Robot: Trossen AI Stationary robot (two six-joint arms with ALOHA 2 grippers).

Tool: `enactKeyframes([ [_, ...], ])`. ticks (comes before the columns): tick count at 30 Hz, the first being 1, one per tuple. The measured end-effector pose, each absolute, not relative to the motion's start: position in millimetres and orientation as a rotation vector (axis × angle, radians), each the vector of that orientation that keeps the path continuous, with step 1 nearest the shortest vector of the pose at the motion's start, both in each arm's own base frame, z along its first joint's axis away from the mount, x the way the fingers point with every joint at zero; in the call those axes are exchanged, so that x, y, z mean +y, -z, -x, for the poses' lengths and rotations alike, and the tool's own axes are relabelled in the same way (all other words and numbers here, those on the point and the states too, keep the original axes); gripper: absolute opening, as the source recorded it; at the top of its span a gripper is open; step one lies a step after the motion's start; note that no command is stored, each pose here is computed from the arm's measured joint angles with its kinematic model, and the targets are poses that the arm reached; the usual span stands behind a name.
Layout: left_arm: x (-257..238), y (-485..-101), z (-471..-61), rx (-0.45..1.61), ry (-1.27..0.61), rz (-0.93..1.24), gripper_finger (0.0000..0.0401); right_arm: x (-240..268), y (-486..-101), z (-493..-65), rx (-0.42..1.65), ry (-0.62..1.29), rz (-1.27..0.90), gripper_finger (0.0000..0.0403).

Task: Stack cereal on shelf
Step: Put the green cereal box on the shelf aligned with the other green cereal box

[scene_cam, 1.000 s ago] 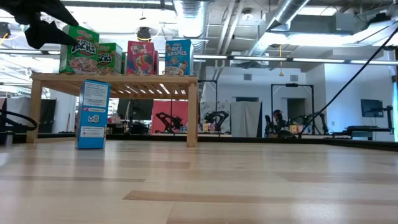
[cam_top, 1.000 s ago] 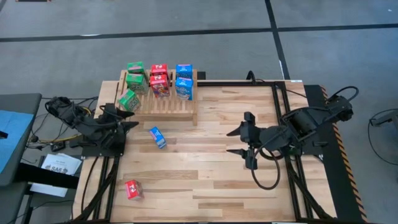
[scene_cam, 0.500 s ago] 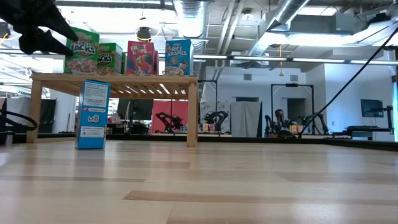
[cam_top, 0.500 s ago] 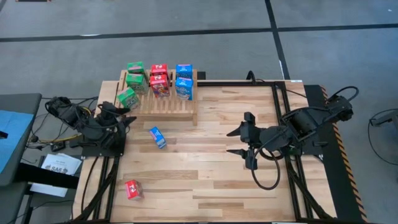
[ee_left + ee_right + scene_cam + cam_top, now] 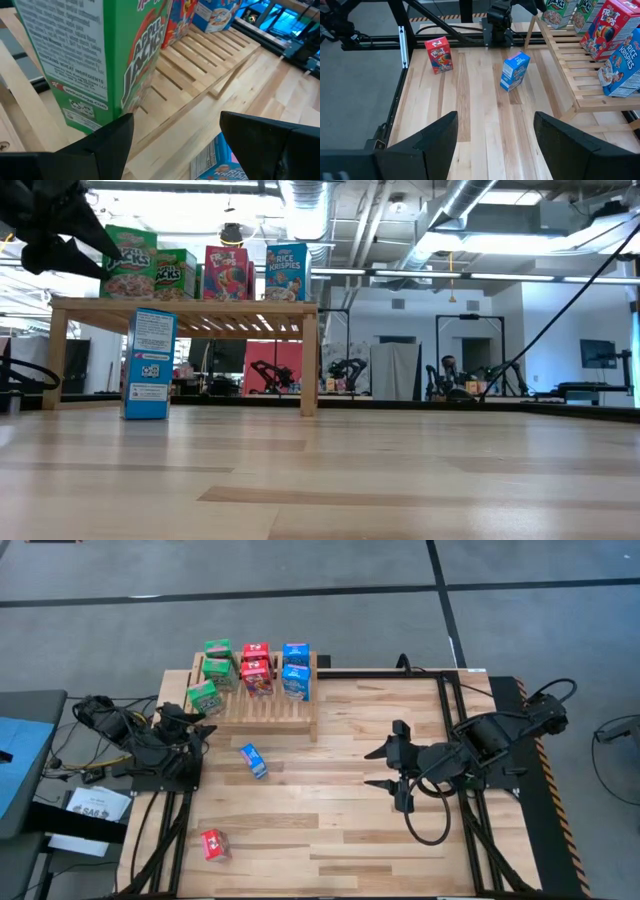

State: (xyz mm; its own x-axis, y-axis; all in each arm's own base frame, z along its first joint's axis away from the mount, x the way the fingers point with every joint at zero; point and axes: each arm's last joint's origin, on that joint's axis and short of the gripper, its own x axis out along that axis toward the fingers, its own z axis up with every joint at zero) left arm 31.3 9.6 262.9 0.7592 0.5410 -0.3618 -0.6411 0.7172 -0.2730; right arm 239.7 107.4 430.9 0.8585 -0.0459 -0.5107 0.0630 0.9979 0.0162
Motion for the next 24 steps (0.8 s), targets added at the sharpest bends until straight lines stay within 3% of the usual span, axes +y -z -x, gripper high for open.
enactKeyframes([
  [24,12.5,-264.1,-30.4,0.213,-0.756,0.399,0.0286,107.5,-430.8,-239.8,0.536,0.057,-0.032,0.0286],
])
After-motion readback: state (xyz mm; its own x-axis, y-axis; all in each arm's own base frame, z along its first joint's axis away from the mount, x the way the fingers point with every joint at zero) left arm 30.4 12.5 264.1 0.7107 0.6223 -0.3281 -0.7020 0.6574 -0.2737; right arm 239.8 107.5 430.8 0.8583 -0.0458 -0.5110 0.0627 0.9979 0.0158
